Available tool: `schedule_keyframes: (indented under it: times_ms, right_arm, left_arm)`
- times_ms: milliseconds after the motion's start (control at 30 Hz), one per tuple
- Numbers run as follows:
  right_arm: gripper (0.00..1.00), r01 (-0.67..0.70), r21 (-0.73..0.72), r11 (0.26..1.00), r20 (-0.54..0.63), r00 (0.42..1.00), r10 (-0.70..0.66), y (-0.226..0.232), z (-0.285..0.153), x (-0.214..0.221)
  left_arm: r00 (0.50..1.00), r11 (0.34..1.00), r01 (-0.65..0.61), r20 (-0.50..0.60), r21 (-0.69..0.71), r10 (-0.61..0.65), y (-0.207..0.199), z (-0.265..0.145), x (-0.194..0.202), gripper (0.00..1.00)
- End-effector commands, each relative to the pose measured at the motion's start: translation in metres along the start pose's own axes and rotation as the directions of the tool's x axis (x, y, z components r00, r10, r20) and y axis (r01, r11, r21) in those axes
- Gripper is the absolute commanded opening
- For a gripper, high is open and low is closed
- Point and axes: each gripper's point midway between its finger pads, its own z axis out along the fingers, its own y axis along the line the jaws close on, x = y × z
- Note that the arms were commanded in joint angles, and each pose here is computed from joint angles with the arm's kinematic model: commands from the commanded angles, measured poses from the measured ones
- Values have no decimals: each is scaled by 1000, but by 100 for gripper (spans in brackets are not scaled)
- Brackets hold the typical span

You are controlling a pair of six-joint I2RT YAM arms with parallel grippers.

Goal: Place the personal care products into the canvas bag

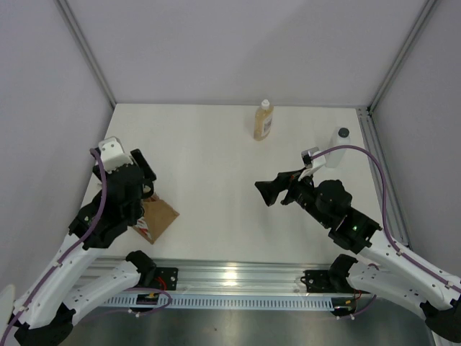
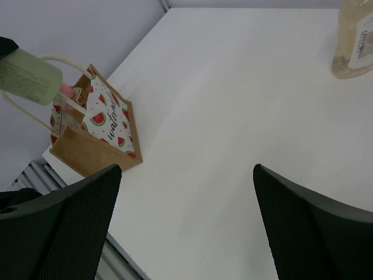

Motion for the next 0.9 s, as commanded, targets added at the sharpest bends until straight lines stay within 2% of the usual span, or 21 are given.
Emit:
schedule_keyframes:
  times_ms: [0,267,600,700,867]
  right_arm:
    - [99,-6,3,1000,25,1000,6,1,-3,-7]
    - [99,-6,-10,1000,24,1000,6,4,-5,-8]
    - [99,-7,-16,1000,27,1000,7,5,-6,-10]
    - [99,-8,-17,1000,25,1000,8,5,-6,-10]
    - [99,-9,-19,1000,19,1000,9,6,-6,-9]
  left_arm:
    - [994,995,60,94,-85,-52,19,-3,-35,1]
    - [988,991,90,131,-97,-77,37,-12,-45,0]
    - [982,990,113,158,-81,-99,41,-21,-66,1]
    - [981,990,110,172,-83,-94,40,-20,-70,1]
    - [985,985,58,169,-164,-30,43,-8,-64,0]
